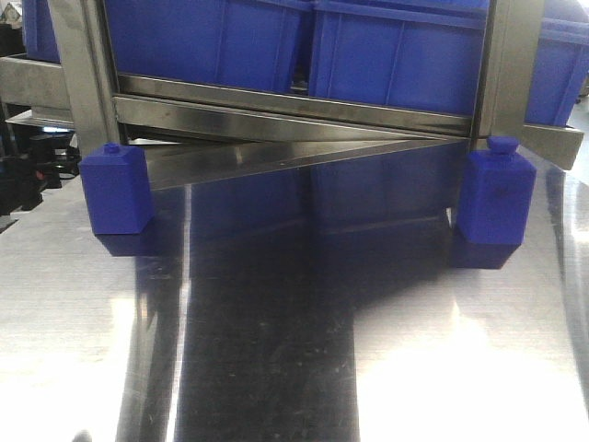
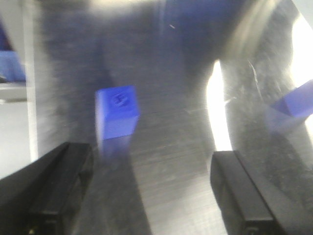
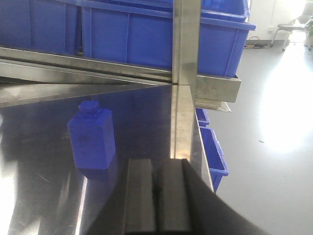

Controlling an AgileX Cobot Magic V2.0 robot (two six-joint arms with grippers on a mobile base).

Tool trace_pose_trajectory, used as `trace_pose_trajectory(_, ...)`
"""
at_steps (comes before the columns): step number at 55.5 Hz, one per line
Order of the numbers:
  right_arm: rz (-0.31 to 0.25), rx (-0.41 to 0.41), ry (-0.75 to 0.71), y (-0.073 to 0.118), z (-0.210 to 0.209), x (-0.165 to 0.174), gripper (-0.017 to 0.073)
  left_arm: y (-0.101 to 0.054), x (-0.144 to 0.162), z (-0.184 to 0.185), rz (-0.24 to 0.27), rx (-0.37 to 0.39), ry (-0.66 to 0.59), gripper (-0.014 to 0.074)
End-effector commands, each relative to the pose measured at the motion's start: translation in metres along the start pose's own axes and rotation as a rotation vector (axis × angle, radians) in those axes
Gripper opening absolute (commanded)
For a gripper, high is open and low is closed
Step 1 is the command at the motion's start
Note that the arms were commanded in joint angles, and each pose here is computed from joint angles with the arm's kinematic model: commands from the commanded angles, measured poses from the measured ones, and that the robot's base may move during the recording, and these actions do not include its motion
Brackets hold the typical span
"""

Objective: Pick and sort blue part to right shelf

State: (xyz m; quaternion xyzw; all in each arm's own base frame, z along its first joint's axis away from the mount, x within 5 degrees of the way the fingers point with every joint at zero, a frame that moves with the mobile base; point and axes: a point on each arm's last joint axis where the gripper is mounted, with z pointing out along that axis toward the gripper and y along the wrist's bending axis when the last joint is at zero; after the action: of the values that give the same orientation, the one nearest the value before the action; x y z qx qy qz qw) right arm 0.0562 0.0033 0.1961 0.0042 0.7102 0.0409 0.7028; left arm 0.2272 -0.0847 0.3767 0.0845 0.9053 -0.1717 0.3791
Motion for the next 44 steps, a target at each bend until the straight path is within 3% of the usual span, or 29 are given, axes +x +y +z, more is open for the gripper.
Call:
trace_pose_trajectory(1, -0.001, 0.005, -0.119, 0.000, -0.002, -0.013, 0.0059, -0.010, -0.026, 0.008, 0.013, 0.026, -0.020, 0.0560)
trace_pose_trajectory(11, -0.001, 0.005, -0.122, 0.000, -0.002, -0.013, 0.0059, -0.009, -0.050, 0.058, 0.000, 0.001, 0.181, 0.0560)
trace_pose_trajectory(20, -0.001, 0.005, -0.122, 0.000, -0.002, -0.013, 0.0059, 0.006, -0.057, 0.096, -0.050, -0.135, 0.275, 0.0560)
trace_pose_trajectory(25, -0.001, 0.005, -0.123, 0.000, -0.002, -0.013, 0.0059, 0.012, -0.057, 0.113, -0.039, -0.168, 0.305, 0.0560)
trace_pose_trajectory(44, -0.001, 0.005, -0.123, 0.000, -0.002, -0.013, 0.0059, 0.018, -0.047, 0.155, -0.065, -0.163, 0.357, 0.0559)
